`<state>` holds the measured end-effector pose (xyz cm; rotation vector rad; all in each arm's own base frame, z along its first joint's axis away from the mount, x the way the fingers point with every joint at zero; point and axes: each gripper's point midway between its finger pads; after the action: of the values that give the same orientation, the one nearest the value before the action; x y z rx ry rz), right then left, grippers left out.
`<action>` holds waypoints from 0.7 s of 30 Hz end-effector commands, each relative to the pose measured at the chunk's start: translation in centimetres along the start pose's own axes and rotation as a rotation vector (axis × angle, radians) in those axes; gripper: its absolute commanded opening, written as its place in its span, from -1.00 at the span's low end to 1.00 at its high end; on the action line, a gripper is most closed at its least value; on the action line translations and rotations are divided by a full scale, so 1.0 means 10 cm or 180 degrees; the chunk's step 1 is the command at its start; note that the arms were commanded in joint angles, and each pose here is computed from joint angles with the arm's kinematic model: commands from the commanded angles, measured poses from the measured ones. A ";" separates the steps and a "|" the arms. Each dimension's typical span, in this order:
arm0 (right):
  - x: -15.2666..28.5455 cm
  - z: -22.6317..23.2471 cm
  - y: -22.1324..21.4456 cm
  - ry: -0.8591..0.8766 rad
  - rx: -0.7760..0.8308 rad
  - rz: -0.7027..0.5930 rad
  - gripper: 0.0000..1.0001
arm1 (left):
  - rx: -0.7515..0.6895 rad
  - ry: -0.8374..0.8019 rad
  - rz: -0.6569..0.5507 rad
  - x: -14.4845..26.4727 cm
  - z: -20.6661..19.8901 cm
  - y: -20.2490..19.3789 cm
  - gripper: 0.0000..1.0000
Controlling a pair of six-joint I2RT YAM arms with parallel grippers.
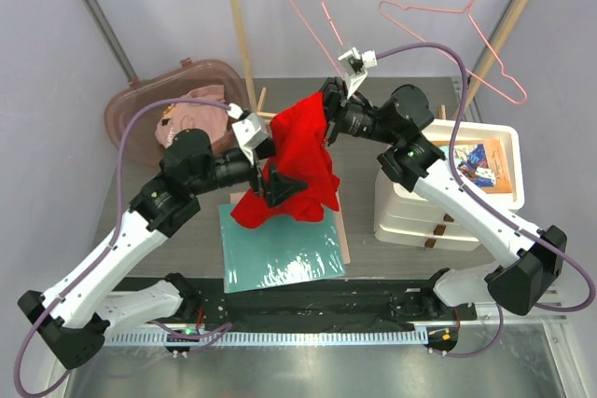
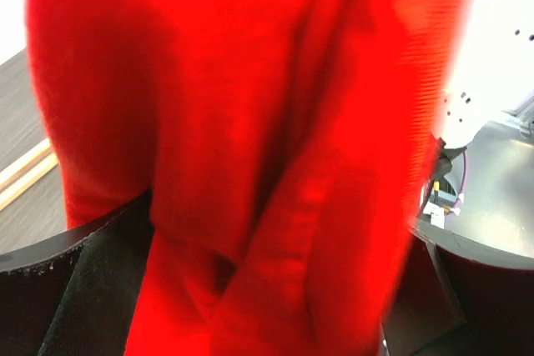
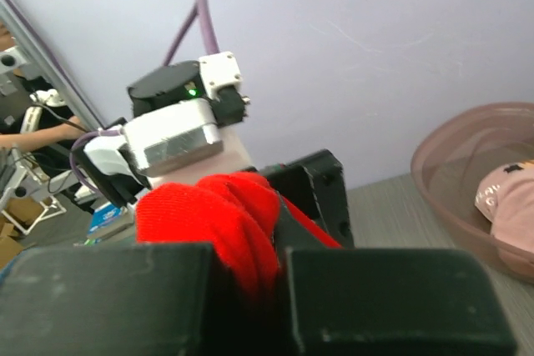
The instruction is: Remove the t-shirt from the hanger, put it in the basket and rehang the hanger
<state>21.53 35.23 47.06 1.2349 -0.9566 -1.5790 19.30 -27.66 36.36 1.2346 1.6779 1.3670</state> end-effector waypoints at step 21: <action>1.39 -1.00 -0.66 -0.2817 0.0379 0.0436 0.99 | 0.0469 0.2419 -0.0800 0.70 1.01 0.51 -1.00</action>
<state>26.88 27.75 40.21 0.7739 -1.4320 -1.9527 25.94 -21.08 35.37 0.8424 2.2328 1.6594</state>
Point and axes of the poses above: each gripper's point midway between its finger pads, its own x axis back along the fingers, its own z axis along the line the jaws close on, y = z × x, and after that the axes turned 8 degrees about x, right-handed
